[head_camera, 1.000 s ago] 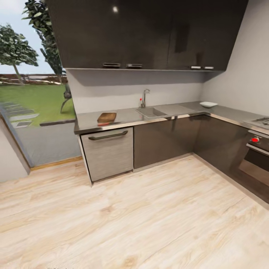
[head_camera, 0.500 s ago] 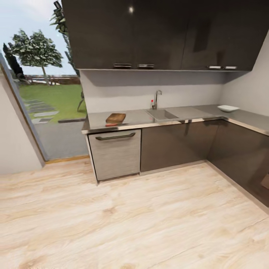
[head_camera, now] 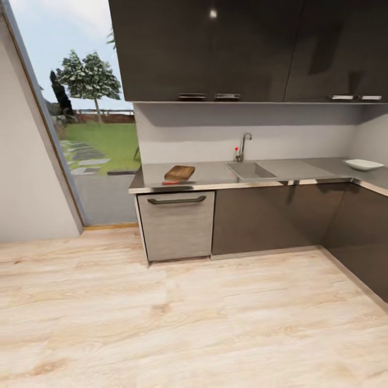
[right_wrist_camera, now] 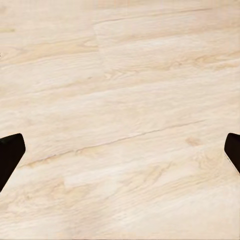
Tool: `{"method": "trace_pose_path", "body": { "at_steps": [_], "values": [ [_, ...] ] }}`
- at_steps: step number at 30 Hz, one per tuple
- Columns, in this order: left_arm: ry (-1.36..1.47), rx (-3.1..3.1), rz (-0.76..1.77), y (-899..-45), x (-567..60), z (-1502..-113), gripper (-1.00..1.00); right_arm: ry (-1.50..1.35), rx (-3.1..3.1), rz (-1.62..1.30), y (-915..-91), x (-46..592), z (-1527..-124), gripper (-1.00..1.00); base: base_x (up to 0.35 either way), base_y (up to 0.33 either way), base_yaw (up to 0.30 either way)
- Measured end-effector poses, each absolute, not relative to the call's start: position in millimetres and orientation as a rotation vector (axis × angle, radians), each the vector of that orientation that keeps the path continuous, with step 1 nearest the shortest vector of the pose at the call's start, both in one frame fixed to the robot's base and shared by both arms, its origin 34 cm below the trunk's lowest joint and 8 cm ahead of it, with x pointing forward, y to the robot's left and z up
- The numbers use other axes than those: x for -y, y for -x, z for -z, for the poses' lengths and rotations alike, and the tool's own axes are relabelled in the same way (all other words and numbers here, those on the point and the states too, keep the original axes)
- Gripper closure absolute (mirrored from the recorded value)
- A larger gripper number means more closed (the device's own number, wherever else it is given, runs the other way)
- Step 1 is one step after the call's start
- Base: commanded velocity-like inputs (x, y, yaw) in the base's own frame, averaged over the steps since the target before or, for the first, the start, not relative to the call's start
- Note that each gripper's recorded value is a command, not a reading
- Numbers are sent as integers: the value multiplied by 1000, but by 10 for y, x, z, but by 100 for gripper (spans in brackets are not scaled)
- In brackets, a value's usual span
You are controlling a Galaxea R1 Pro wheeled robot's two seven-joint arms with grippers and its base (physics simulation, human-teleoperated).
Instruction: In the kitchen, take the Vidalia onion out of the sink, dice it on the chopping board with the paring knife, put the diced onion into the bowl on the countertop, then place both the paring knife and the chopping board into the sink.
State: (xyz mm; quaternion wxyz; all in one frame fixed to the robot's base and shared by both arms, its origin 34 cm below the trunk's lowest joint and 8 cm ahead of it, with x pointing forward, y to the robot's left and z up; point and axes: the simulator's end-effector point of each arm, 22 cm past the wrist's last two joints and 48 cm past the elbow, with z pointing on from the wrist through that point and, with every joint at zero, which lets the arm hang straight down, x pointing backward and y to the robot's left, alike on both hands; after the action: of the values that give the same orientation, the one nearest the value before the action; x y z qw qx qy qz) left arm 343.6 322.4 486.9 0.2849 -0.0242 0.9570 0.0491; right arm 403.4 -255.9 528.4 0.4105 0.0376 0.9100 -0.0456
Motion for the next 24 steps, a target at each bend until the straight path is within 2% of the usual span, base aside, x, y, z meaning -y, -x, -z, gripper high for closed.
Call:
{"method": "trace_pose_path", "body": {
  "at_steps": [10, 24],
  "values": [
    [70, -2565, -132, -3404, -3228, -4858, -100, -96, -2286, 115, -4048, 2561, -5297, -100, 189, -270, 242],
    [81, -2459, -120, -3461, -3147, -4951, -100, -101, -2289, 124, -4042, 2607, -5291, -100, 29, -34, 17]
  ]
}}
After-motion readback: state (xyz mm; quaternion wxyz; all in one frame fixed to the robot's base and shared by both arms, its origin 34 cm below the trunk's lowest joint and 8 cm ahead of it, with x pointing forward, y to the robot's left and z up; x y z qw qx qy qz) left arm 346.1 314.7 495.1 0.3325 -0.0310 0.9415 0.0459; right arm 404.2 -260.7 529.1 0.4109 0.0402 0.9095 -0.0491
